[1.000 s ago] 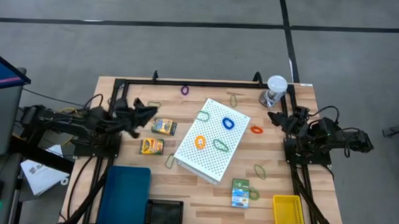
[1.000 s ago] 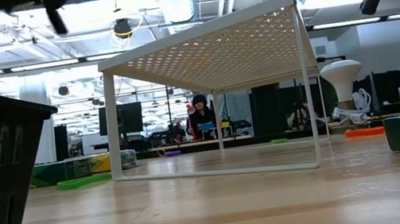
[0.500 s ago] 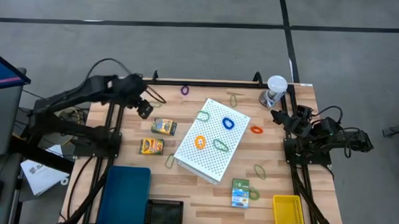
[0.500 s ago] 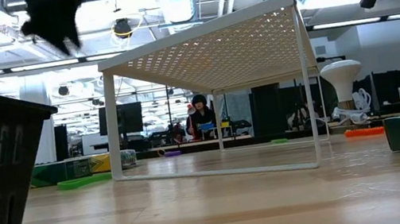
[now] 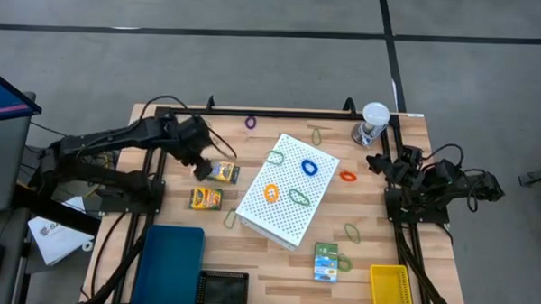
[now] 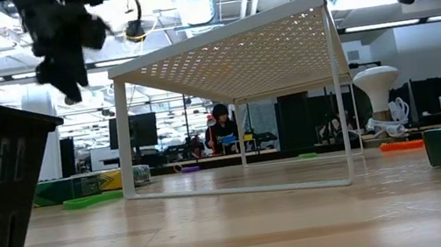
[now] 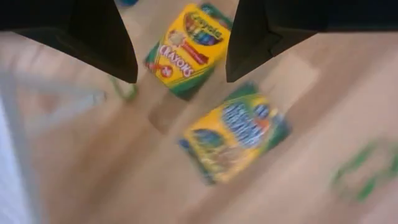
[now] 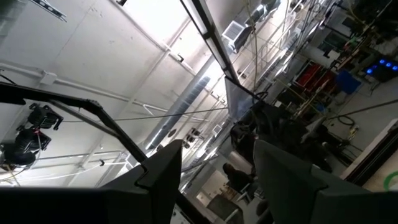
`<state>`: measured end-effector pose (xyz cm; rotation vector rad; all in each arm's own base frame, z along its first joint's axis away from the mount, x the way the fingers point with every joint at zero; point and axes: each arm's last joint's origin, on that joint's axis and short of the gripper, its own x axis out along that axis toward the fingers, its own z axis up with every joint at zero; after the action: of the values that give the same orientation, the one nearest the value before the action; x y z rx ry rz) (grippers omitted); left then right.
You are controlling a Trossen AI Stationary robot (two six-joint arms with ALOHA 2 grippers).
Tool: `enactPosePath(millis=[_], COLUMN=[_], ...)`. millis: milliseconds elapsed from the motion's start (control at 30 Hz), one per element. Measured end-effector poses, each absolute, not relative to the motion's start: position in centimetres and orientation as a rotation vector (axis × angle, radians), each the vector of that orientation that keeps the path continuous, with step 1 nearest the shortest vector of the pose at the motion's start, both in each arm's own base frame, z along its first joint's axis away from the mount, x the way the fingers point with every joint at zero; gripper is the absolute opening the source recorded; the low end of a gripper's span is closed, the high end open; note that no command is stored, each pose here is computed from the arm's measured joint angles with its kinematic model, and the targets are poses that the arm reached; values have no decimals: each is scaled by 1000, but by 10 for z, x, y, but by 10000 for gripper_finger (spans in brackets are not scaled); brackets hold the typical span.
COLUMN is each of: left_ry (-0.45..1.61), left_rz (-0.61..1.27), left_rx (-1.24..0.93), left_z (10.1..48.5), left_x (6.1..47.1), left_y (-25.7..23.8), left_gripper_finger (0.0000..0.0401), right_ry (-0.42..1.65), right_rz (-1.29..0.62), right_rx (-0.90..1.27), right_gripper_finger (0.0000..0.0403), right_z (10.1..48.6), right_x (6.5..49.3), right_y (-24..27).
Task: Pick & Place Office Desk Supplies
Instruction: Put the yellow crayon box into the blue bin
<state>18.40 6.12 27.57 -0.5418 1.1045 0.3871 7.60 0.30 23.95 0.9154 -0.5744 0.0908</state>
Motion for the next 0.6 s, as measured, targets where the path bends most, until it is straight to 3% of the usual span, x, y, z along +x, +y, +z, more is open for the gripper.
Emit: enactPosePath(millis=[167, 400, 600], left_ry=[1180, 1539, 1576], left_rz=[252, 110, 3], left_rx=[-352, -94, 5], left_z=[286, 263, 247], left_x=[219, 262, 285], left_y=[69, 99, 107], left_gripper_finger=[231, 244, 245], right_ry=[-576, -577, -576], right_rz=[91, 89, 88], right_rx=[927, 928, 918], right_gripper_finger=[195, 195, 195], right_z=[240, 240, 240], right_x=[76, 76, 76], right_y=[4, 4, 4])
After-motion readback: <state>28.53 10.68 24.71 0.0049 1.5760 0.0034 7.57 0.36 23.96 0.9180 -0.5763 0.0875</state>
